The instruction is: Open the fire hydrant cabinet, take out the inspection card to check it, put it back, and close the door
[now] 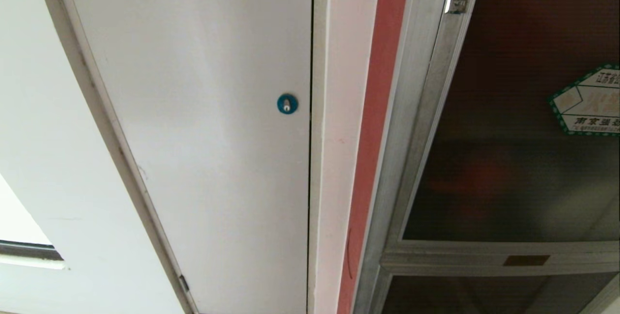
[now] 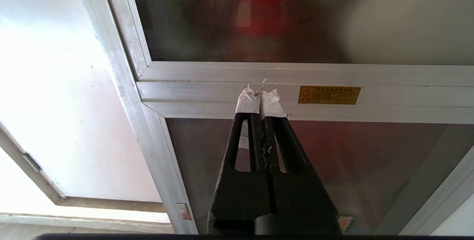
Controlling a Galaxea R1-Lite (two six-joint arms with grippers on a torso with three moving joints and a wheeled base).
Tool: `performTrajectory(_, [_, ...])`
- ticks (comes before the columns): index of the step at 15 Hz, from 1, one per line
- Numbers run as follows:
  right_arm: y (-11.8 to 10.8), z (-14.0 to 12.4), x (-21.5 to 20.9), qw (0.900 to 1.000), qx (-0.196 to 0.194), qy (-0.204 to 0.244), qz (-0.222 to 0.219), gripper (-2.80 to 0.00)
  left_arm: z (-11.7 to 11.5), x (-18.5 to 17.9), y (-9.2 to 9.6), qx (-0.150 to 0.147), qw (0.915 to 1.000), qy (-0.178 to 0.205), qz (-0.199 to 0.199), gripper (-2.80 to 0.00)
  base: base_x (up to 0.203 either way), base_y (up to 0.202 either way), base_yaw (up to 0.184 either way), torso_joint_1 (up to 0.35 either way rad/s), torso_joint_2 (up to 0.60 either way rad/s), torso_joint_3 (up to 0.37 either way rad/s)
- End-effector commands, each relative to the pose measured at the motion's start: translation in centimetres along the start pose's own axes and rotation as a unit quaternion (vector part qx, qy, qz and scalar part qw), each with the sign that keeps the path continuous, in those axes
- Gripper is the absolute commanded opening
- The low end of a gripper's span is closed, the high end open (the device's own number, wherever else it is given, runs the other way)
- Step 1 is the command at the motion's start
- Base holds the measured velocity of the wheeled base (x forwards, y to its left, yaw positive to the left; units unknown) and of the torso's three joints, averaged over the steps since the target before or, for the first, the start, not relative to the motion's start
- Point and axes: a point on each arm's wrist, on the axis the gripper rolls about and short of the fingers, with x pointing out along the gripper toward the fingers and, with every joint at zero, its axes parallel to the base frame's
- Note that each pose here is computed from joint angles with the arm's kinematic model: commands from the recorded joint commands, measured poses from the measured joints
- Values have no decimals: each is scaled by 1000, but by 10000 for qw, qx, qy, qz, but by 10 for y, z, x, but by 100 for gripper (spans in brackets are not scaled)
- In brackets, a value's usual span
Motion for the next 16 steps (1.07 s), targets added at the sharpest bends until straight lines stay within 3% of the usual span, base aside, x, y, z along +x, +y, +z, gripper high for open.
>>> performTrajectory(1, [0, -1, 0, 10000, -5, 21, -2, -280, 0, 0, 0, 1, 10000, 0, 4, -280, 0, 0, 0, 0, 0, 0])
performTrajectory(5, [0, -1, 0, 9999, -101, 21, 19, -280, 0, 0, 0, 1, 10000, 0, 4, -280, 0, 0, 0, 0, 0, 0])
performTrajectory(7, [1, 11, -3, 9997, -147, -146, 90, -280, 0, 0, 0, 1, 10000, 0, 4, -280, 0, 0, 0, 0, 0, 0])
performTrajectory(9, [3, 37, -11, 9991, -144, -329, 209, -280, 0, 0, 0, 1, 10000, 0, 2, -280, 0, 0, 0, 0, 0, 0])
performTrajectory(16, [13, 130, 19, 9901, -91, 277, 1373, -280, 0, 0, 0, 1, 10000, 0, 4, -280, 0, 0, 0, 0, 0, 0])
